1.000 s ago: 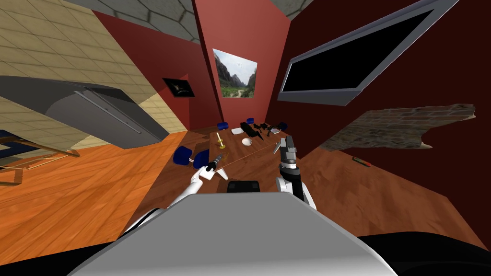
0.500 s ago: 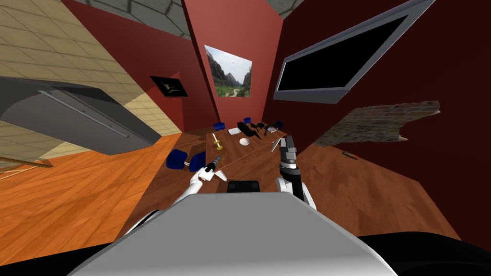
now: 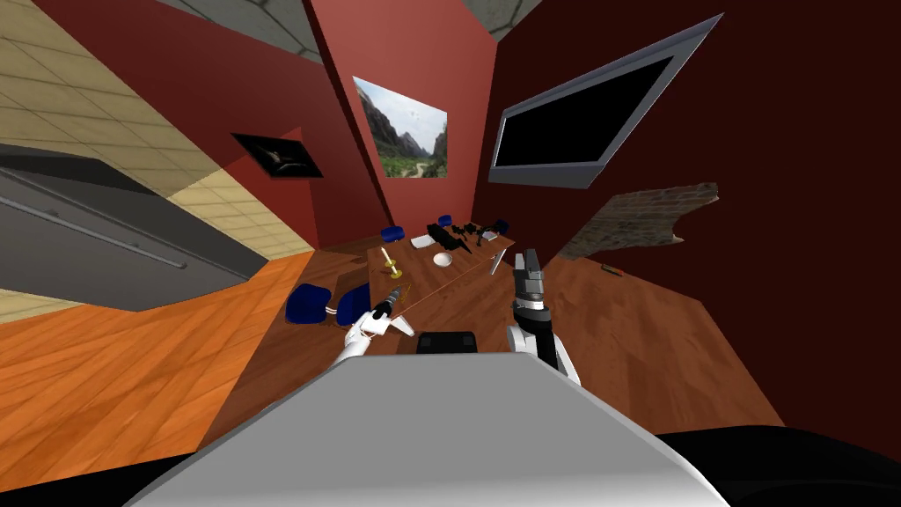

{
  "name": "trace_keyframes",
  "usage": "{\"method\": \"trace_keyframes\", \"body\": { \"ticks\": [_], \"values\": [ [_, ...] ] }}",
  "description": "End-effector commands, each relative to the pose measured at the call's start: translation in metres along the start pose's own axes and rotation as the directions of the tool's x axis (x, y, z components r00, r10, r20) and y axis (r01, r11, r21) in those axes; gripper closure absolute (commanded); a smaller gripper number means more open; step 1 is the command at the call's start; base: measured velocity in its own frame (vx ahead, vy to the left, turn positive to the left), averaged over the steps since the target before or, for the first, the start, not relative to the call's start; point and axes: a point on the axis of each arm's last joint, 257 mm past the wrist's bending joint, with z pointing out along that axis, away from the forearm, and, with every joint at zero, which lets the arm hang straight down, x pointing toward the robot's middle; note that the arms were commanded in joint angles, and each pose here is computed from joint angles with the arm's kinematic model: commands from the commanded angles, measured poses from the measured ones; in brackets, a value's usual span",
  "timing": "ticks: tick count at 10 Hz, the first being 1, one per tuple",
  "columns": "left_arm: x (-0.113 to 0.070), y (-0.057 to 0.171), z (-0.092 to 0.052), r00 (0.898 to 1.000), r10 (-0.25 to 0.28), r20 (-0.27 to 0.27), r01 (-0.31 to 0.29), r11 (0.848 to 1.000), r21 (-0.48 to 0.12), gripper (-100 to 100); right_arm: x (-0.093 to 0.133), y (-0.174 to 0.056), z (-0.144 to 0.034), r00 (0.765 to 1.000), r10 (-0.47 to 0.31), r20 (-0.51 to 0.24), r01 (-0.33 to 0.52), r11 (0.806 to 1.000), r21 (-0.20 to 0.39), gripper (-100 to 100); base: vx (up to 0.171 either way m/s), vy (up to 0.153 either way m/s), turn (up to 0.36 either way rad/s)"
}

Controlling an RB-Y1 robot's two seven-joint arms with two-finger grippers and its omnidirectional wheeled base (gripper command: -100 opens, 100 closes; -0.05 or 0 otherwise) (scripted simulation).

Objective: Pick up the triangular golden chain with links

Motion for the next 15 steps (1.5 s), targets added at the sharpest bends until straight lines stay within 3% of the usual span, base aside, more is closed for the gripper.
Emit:
{"method": "trace_keyframes", "body": {
  "ticks": [1, 7, 8, 9, 13, 14, 15],
  "values": [
    [-0.005, 0.014, -0.005, 0.999, -0.022, 0.024, 0.023, 0.999, -0.025, -100, 0.0, 0.0, 0.0, 1.0, 0.0, 0.0, 0.0, 1.0, 0.0, 0, -0.026, 0.043, -0.291],
    [-0.027, 0.062, -0.023, 0.991, -0.081, 0.107, 0.093, 0.99, -0.106, -100, 0.0, 0.0, 0.0, 1.0, 0.0, 0.0, 0.0, 1.0, 0.0, 0, -0.026, 0.03, -0.226],
    [-0.023, 0.054, -0.02, 0.992, -0.077, 0.098, 0.086, 0.992, -0.096, -100, 0.0, 0.0, 0.0, 1.0, 0.0, 0.0, 0.0, 1.0, 0.0, 0, -0.016, 0.021, -0.057],
    [-0.022, 0.055, -0.021, 0.992, -0.077, 0.099, 0.087, 0.992, -0.097, 100, 0.0, 0.0, 0.0, 1.0, 0.0, 0.0, 0.0, 1.0, 0.0, 0, -0.004, 0.004, 0.012],
    [-0.022, 0.054, -0.021, 0.992, -0.079, 0.099, 0.088, 0.991, -0.096, 100, 0.0, 0.0, 0.0, 1.0, 0.0, 0.0, 0.0, 1.0, 0.0, 0, 0.001, 0.0, -0.003],
    [-0.022, 0.054, -0.021, 0.992, -0.079, 0.099, 0.088, 0.991, -0.096, 0, 0.0, 0.0, 0.0, 1.0, 0.0, 0.0, 0.0, 1.0, 0.0, 0, 0.0, 0.0, 0.0],
    [-0.026, 0.051, -0.018, 0.993, -0.074, 0.095, 0.082, 0.993, -0.088, 100, 0.0, 0.0, 0.0, 1.0, 0.0, 0.0, 0.0, 1.0, 0.0, 0, 0.013, -0.014, 0.174]
  ]
}}
